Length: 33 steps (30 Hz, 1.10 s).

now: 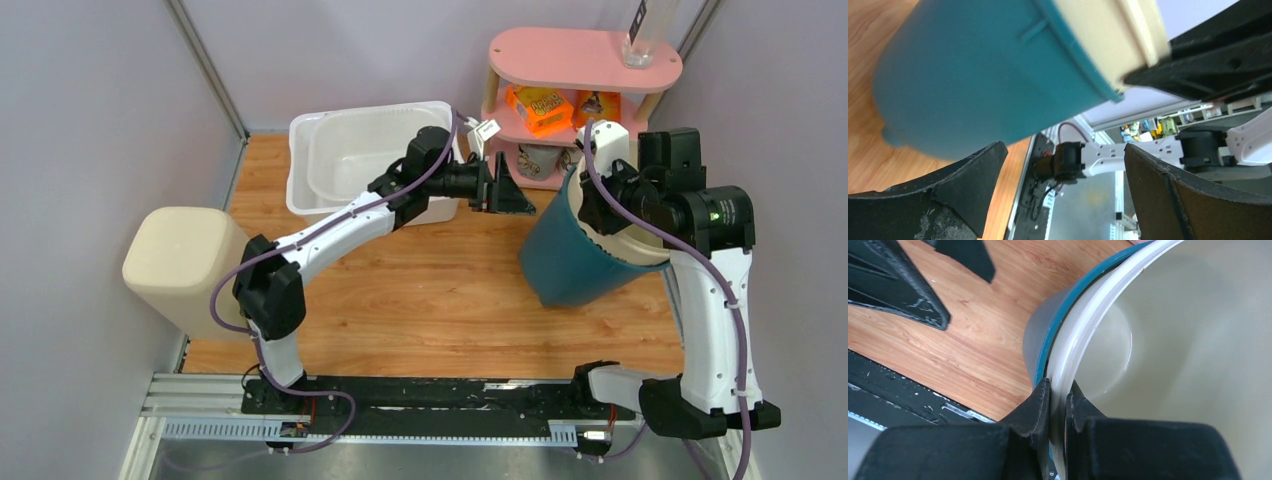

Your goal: Turn the large container upside down

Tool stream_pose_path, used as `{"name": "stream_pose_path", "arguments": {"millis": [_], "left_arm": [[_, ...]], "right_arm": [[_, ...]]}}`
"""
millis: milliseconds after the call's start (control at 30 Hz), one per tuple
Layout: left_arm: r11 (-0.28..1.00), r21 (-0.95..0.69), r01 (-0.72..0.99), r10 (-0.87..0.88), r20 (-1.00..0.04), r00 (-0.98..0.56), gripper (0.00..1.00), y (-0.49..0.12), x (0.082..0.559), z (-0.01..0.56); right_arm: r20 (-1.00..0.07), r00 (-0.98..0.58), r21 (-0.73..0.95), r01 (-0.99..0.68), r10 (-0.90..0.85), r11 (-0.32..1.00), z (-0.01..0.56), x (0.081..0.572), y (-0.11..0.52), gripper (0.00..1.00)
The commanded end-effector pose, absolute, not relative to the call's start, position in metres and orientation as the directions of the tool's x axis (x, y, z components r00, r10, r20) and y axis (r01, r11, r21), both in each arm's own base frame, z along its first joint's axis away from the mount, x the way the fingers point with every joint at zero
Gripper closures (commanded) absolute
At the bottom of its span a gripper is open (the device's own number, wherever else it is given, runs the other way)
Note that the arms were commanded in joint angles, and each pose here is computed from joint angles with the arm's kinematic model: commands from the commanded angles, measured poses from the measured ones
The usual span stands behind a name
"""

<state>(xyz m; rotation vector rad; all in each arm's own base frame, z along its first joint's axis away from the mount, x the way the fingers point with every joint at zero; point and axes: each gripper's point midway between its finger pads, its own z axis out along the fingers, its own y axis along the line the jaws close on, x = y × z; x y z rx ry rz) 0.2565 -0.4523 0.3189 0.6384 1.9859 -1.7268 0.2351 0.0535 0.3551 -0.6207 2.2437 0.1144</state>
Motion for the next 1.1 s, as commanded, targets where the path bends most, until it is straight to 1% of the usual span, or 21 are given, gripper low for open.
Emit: {"name": "stream_pose_path", "arguments": {"millis": [0,167,300,400,467,500,633,867,1067], "left_arm": [[-0.010,-0.774,0.634,-0.007,-0.634,-0.774,0.00,-0.472,0.256,0.370],[0.006,-0.793,0.609,-0.009,-0.609,-0.793,0.00,-0.492,0.265,0.364],[0.115,-0.817,0.566,-0.028,-0.572,-0.820,0.00,-0.498,0.281,0.340],[0.162,-0.805,0.571,-0.055,-0.585,-0.809,0.01,-0.499,0.291,0.334],[0.223,-0.791,0.570,-0.057,-0.594,-0.802,0.02,-0.498,0.296,0.325],[0.262,-0.787,0.558,-0.059,-0.590,-0.805,0.03,-0.497,0.299,0.319],[0.345,-0.785,0.514,-0.044,-0.560,-0.827,0.04,-0.492,0.304,0.289],[0.455,-0.779,0.431,0.011,-0.480,-0.877,0.05,-0.481,0.293,0.233],[0.512,-0.768,0.385,0.041,-0.426,-0.904,0.05,-0.476,0.282,0.198]], "right_arm": [[-0.813,-0.423,-0.163,-0.494,-0.400,0.854,0.387,0.252,0.066,1.00],[-0.819,-0.421,-0.146,-0.503,-0.389,0.852,0.384,0.255,0.072,1.00],[-0.815,-0.422,-0.136,-0.525,-0.396,0.840,0.378,0.257,0.080,1.00],[-0.807,-0.412,-0.151,-0.548,-0.423,0.823,0.375,0.258,0.086,1.00],[-0.811,-0.400,-0.155,-0.556,-0.427,0.816,0.376,0.258,0.090,1.00],[-0.814,-0.394,-0.155,-0.560,-0.427,0.813,0.378,0.258,0.092,1.00],[-0.826,-0.376,-0.165,-0.552,-0.420,0.818,0.386,0.263,0.094,1.00],[-0.875,-0.281,-0.208,-0.517,-0.394,0.831,0.428,0.272,0.093,1.00],[-0.918,-0.141,-0.268,-0.467,-0.370,0.843,0.485,0.272,0.089,1.00]]}}
